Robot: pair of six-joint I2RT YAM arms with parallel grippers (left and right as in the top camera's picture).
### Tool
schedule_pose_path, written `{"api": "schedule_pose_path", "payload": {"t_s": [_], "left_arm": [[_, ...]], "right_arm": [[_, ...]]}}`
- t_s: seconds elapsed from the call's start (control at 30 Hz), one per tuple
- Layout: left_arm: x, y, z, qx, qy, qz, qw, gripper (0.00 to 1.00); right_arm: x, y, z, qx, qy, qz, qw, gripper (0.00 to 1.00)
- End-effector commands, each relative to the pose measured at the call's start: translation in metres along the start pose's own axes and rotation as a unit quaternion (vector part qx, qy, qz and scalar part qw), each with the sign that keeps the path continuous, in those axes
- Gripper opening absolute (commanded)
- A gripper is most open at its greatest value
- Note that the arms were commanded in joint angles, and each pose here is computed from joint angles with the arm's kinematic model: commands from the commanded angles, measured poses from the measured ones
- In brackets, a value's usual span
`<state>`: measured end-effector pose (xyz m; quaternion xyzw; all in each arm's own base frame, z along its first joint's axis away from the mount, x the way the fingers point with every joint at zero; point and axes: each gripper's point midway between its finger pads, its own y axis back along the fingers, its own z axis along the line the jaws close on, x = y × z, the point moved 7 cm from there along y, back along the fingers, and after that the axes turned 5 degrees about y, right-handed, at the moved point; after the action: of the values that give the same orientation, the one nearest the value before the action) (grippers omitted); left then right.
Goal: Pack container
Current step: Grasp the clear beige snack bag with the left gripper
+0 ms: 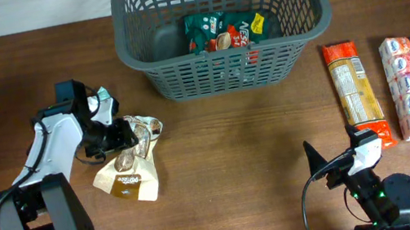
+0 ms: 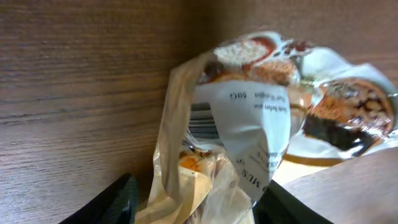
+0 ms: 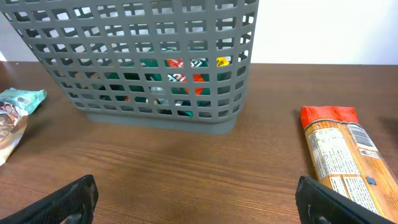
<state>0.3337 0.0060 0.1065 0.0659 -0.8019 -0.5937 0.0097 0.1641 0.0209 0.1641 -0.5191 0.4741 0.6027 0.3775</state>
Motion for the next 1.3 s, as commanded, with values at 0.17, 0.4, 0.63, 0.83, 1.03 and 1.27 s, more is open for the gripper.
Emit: {"api": "schedule_pose_path", "payload": {"t_s": [0.17,0.4,0.63,0.83,1.03,1.27], "left_arm": [[0.008,-0.007,-0.007,-0.002,-0.090,0.013,0.996,0.53],[0.022,-0.029,-0.002,-0.002,-0.118,0.019,0.993,0.50],[0.030,-0.043,0.002,-0.003,-0.120,0.012,0.993,0.37],[0.031,-0.045,0.003,-0.001,-0.120,0.011,0.993,0.02],[0.023,-0.038,0.001,-0.002,-0.097,0.003,0.995,0.02],[-0.015,0.019,-0.014,-0.005,-0.094,-0.043,0.995,0.02]], "right_arm": [[0.002,0.000,0.002,-0.006,-0.005,0.000,1.000,0.99],[0.002,0.000,0.002,-0.006,-0.005,0.000,1.000,0.99],[0.002,0.000,0.002,-0.006,-0.005,0.000,1.000,0.99],[0.002,0.000,0.002,-0.006,-0.005,0.000,1.000,0.99],[0.002,0.000,0.002,-0.006,-0.005,0.000,1.000,0.99],[0.002,0.000,0.002,-0.006,-0.005,0.000,1.000,0.99]]}}
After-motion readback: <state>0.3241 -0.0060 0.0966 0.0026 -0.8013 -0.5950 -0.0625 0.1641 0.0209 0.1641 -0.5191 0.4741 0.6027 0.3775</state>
